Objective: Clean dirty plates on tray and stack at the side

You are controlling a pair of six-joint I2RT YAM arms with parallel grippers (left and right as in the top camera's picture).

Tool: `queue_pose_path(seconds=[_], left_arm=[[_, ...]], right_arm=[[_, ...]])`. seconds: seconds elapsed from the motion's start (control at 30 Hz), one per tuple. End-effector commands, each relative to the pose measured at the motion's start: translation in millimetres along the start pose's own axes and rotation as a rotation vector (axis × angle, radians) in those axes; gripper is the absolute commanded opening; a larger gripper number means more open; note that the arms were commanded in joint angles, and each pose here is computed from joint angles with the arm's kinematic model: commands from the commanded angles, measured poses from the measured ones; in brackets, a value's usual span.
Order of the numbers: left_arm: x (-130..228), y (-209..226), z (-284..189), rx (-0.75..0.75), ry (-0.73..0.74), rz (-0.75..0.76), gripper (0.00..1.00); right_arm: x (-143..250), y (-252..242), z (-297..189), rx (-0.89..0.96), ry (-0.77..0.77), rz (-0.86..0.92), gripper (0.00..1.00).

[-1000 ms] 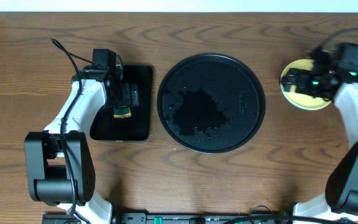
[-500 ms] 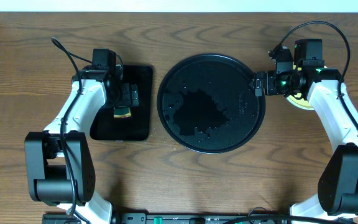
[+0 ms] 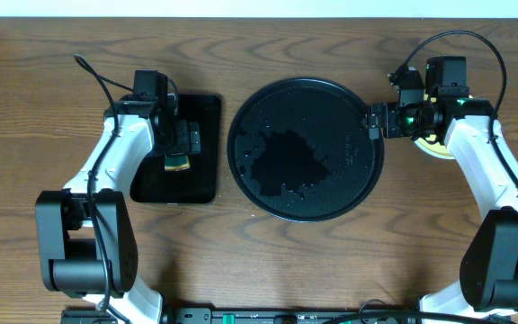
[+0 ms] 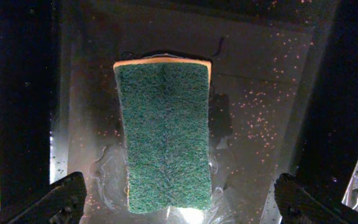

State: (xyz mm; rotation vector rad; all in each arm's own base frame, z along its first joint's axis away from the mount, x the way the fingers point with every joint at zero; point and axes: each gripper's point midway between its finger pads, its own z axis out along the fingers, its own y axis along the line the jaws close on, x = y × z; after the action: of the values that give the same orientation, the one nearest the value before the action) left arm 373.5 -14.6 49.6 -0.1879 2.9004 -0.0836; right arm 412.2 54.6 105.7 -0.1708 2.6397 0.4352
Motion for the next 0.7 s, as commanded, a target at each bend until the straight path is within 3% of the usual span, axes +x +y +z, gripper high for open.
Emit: queue_pose_path(seconds=[0.0,0.2,0.37,0.53,0.67], left_arm=[[1.9,1.1,1.8,-0.006,0.007,0.005,0.96],[1.9,1.1,1.8,-0.006,0.007,0.005,0.96],[1.9,1.1,1.8,-0.006,0.007,0.005,0.96],[2.0,1.2,1.8,-0.006,0.008,0.006,0.96],[1.9,1.1,1.8,-0.006,0.007,0.006,0.96]], right_arm=[[-4.0,7.8,-6.0,-0.007,-0.018,-0.030,0.99],[-21.0,50.5,-75.0,-0.021,-0.196,-0.135,0.99],[-31.1,102.4,-185.1,-0.039,-0.487,-0.268,0.99],[-14.5,120.6,-303.4,0.072,-0.828,-0.355,0.99],[20.0,131.9,-364.7,0.105,-1.056,-0.394,0.99]])
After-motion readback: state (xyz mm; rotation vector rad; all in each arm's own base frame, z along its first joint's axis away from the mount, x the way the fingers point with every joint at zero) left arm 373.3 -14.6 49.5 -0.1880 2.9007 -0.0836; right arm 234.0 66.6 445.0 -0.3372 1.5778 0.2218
